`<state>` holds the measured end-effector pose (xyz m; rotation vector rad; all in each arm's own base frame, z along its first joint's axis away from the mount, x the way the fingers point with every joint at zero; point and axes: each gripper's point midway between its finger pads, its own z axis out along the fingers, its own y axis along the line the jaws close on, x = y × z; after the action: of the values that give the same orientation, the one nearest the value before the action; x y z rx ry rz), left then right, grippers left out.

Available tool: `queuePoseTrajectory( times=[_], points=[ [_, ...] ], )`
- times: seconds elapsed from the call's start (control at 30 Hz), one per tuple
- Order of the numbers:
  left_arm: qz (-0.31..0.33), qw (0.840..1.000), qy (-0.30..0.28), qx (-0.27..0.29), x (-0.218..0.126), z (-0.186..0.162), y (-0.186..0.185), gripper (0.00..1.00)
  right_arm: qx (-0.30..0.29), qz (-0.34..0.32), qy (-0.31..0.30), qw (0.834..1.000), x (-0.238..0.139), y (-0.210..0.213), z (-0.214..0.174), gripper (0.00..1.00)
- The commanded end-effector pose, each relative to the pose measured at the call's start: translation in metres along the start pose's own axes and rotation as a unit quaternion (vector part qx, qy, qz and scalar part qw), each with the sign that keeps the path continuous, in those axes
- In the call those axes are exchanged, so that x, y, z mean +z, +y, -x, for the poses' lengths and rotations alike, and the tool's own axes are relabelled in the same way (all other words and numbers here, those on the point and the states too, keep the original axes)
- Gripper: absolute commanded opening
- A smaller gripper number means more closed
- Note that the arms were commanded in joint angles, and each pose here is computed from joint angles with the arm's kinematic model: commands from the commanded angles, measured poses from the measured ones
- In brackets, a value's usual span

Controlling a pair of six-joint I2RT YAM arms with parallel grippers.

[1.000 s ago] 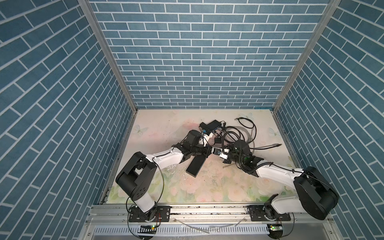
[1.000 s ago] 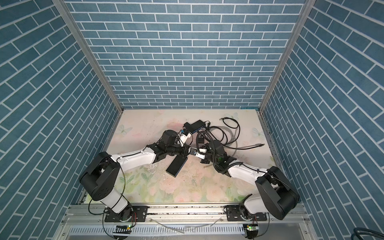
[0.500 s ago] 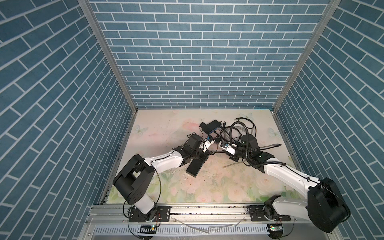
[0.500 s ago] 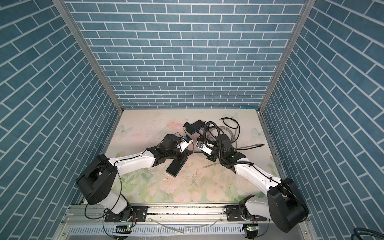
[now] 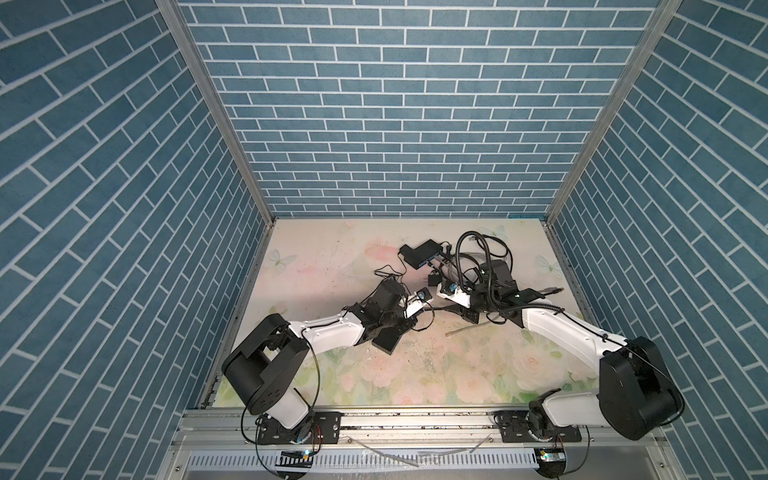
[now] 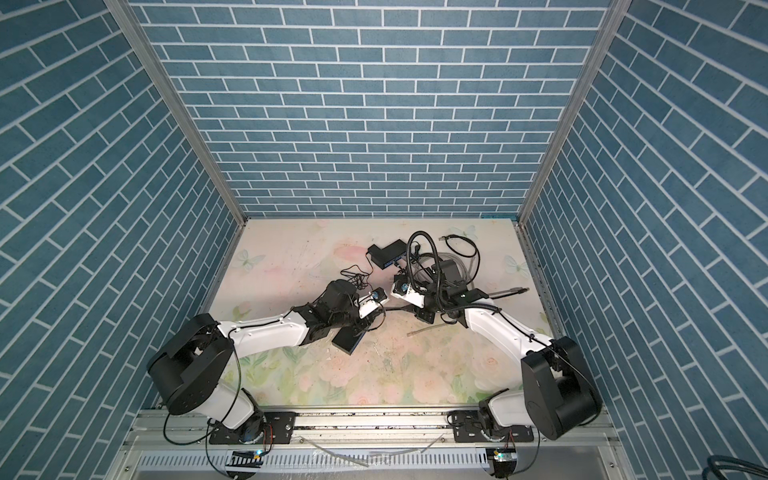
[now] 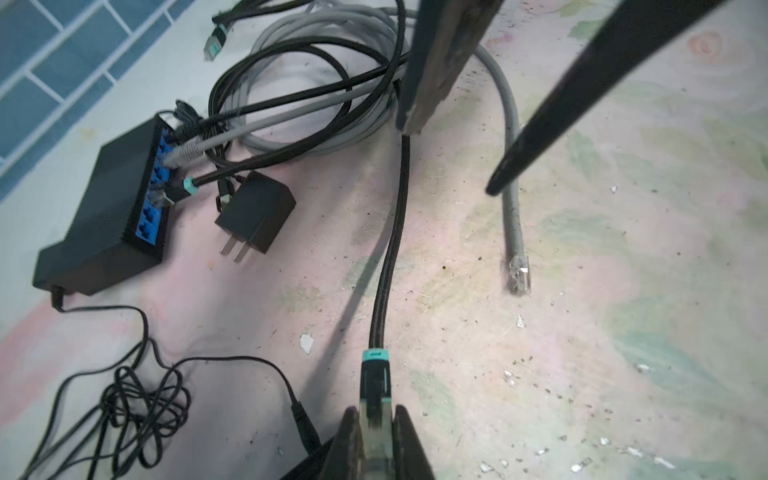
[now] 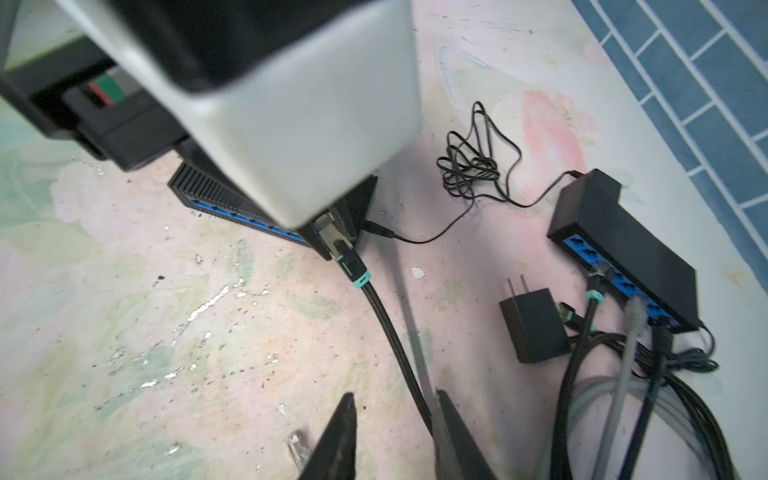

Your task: Insert the plug into the switch port

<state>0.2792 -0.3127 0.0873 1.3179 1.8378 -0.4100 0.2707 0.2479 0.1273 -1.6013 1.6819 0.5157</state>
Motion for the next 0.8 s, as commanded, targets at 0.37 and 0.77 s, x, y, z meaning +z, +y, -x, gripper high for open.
queuePoseTrajectory(
  times=[0.37, 0.77],
  points=[
    [0.015, 0.975, -0.14, 0.171, -0.018, 0.027, -0.018, 0.0, -0.068, 0.111, -0.073, 0.989, 0.011, 0.016, 0.021, 0.33],
    [0.003, 0.97, -0.162, 0.183, -0.027, 0.032, -0.025, 0.0, -0.087, 0.111, -0.089, 0.986, 0.029, 0.012, 0.018, 0.35]
  ],
)
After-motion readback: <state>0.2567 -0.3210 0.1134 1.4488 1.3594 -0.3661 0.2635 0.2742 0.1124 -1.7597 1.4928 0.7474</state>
